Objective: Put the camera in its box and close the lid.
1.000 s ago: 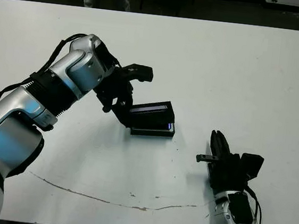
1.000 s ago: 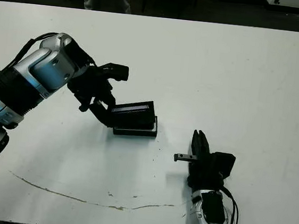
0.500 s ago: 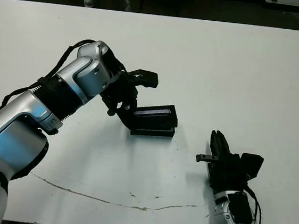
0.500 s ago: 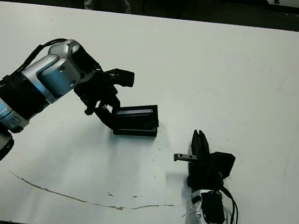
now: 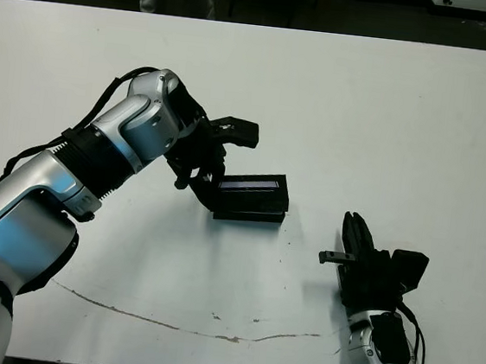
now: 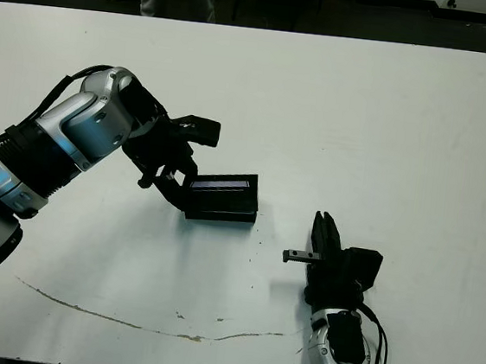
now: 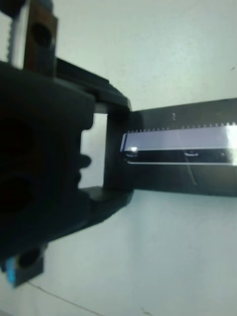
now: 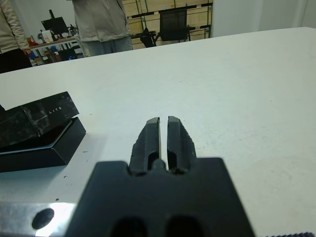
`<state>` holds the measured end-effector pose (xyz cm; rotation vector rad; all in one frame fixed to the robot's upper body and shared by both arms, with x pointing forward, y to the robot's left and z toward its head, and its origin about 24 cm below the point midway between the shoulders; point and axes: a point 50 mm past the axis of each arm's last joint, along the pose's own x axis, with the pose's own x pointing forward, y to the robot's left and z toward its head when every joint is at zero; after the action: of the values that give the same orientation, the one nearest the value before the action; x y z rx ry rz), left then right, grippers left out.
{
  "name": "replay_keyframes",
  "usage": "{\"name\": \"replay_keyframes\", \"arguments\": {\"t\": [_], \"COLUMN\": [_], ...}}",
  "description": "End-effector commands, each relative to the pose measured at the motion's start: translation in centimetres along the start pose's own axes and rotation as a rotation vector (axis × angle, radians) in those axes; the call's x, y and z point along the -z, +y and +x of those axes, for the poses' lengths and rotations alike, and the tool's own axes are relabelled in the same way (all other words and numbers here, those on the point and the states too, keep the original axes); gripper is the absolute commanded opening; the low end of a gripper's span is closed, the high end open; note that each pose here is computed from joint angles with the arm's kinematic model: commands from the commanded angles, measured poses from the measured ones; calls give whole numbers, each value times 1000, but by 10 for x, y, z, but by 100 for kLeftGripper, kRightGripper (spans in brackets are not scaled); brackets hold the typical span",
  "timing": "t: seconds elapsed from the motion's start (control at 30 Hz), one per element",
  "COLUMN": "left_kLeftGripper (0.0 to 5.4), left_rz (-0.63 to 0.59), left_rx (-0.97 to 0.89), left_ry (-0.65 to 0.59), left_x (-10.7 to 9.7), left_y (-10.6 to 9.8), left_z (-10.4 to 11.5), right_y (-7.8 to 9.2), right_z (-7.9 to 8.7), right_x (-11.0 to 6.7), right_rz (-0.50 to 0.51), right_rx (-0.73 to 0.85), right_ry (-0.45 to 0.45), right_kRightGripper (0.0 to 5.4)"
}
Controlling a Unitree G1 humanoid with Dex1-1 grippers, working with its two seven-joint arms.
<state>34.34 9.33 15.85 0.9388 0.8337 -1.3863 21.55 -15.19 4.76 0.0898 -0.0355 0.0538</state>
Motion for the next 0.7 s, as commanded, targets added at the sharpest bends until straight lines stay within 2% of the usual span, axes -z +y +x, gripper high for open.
{"name": "replay_keyframes", "arguments": {"t": [0.03,0.3,0.43,0.7], "left_kLeftGripper": [225,225,225,225], "left_rz": [-46,-58,-136,-122], "left_rx": [62,49,43,10], "left_ry": [12,27,31,48], "left_x": [7,4,4,2], "left_y": [-7,-11,-12,-16], "left_z": [19,25,28,30], "right_y": [-3,-3,-3,-3], "right_z": [-5,-5,-5,-4], "right_x": [14,14,14,13], "right_rz": [21,20,10,-8], "right_rx": [15,11,23,29], "right_ry": [80,71,76,77], "right_kRightGripper": [0,0,0,0]}}
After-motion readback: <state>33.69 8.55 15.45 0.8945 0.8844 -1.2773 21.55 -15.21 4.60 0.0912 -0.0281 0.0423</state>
